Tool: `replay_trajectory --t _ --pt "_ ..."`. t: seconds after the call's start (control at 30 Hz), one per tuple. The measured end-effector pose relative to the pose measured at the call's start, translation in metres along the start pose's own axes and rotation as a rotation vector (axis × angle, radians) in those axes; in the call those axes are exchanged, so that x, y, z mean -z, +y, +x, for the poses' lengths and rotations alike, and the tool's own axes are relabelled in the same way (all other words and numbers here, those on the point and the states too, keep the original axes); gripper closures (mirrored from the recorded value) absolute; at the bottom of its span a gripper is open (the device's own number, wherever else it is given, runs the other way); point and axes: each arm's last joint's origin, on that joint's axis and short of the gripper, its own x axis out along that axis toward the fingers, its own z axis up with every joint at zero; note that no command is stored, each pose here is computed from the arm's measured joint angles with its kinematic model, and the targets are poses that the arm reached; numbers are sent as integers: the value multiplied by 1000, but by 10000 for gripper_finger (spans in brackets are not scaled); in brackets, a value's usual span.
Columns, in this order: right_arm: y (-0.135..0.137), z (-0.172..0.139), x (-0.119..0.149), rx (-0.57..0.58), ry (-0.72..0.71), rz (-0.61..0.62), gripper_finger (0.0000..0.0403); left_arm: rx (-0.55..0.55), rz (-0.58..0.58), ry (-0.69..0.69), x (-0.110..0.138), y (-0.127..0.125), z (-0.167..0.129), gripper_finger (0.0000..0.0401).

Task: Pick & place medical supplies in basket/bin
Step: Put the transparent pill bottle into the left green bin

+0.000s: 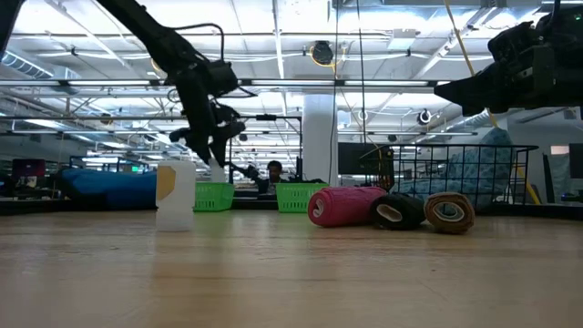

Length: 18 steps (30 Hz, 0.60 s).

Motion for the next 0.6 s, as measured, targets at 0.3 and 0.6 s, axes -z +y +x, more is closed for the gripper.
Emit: replay_trajectory --t 0.3,0.6 --pt "0 0 0 0 0 0 399 -2 -37 37 4 -3 12 251" --pt "0 0 0 0 0 0 399 4 -73 48 9 -8 13 251"
